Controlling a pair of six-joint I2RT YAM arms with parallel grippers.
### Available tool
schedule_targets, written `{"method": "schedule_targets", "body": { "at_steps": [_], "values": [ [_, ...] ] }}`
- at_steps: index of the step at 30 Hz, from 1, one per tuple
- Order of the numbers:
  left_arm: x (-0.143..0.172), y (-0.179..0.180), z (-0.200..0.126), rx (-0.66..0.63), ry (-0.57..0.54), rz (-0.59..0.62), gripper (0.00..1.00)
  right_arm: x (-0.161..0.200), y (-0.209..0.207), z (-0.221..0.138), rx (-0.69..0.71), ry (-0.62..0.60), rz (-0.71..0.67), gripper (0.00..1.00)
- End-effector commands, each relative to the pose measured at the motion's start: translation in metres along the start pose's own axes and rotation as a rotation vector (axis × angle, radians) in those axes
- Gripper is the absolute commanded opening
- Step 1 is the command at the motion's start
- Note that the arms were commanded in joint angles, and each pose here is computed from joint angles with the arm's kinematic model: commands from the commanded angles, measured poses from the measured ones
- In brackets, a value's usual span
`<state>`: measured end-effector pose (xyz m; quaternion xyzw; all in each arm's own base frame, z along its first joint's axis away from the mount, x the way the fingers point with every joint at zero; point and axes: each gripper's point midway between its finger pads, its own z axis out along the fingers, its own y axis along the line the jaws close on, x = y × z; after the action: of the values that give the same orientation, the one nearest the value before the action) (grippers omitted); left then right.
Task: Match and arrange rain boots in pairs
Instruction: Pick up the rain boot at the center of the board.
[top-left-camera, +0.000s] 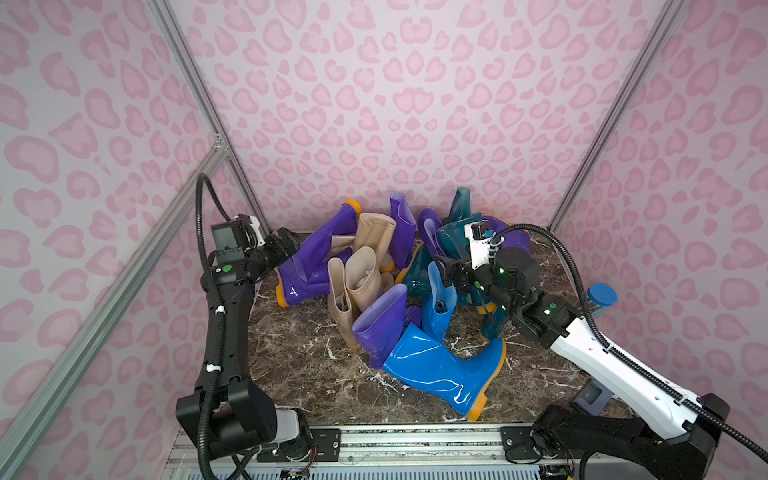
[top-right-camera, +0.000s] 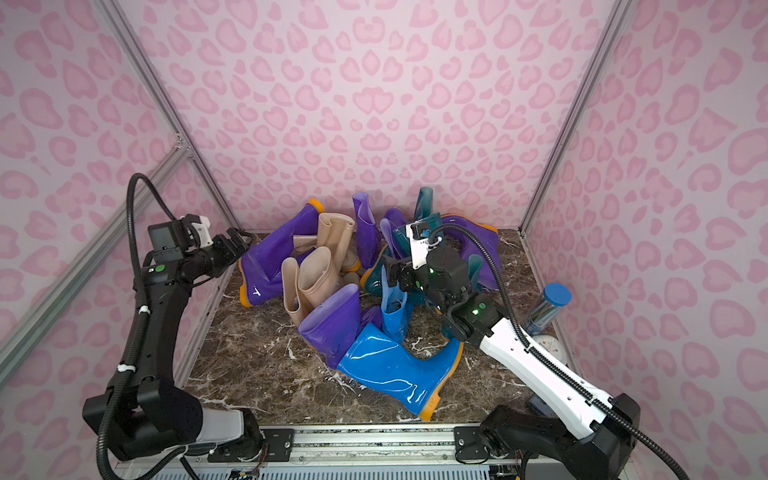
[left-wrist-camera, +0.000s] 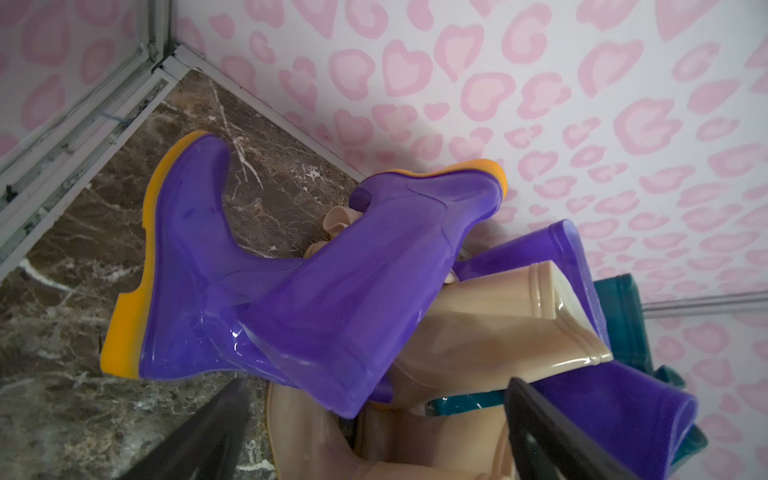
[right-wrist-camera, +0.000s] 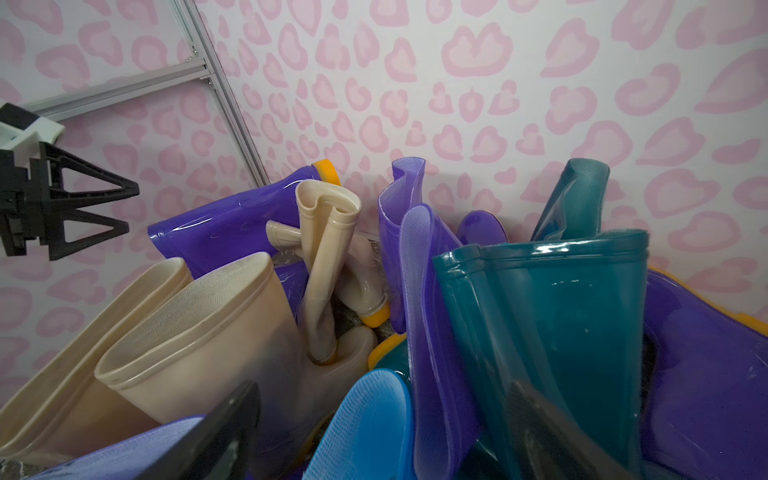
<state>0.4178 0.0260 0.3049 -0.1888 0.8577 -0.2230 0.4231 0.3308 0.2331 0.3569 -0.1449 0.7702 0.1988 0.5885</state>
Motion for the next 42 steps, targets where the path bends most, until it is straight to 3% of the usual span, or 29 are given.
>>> {"method": "schedule_targets", "body": {
  "at_steps": [1, 8, 11, 14, 21, 25, 28, 32, 42],
  "values": [
    [0.007, 0.013, 0.009, -0.151, 0.064, 0.212, 0.90, -0.004, 0.003, 0.000, -0.014, -0.015, -0.036, 0.95],
    [0.018, 0.025, 0.034, -0.317, 0.143, 0.383, 0.87, 0.003, 0.004, 0.006, -0.019, 0.011, -0.055, 0.96],
    [0.018, 0.026, 0.047, -0.337, 0.163, 0.425, 0.80, 0.002, 0.009, 0.008, -0.043, 0.024, -0.052, 0.95],
    [0.023, 0.024, 0.059, -0.313, 0.190, 0.423, 0.62, 0.000, 0.010, 0.007, -0.048, 0.016, -0.046, 0.96],
    [0.016, 0.010, 0.065, -0.279, 0.161, 0.445, 0.03, 0.000, 0.008, 0.010, -0.035, 0.009, -0.058, 0.96],
    [-0.021, -0.008, 0.053, -0.310, 0.037, 0.473, 0.02, -0.001, 0.010, 0.018, -0.035, 0.014, -0.065, 0.96],
    [-0.059, -0.034, 0.034, -0.287, -0.095, 0.501, 0.02, -0.006, 0.012, 0.023, -0.041, 0.001, -0.073, 0.96],
    [-0.097, -0.069, 0.013, -0.238, -0.190, 0.543, 0.02, -0.020, 0.017, 0.029, -0.065, -0.021, -0.080, 0.96],
    [-0.124, -0.142, -0.063, -0.126, -0.370, 0.703, 0.02, -0.054, 0.042, 0.026, -0.177, -0.075, -0.130, 0.95]
  ]
}}
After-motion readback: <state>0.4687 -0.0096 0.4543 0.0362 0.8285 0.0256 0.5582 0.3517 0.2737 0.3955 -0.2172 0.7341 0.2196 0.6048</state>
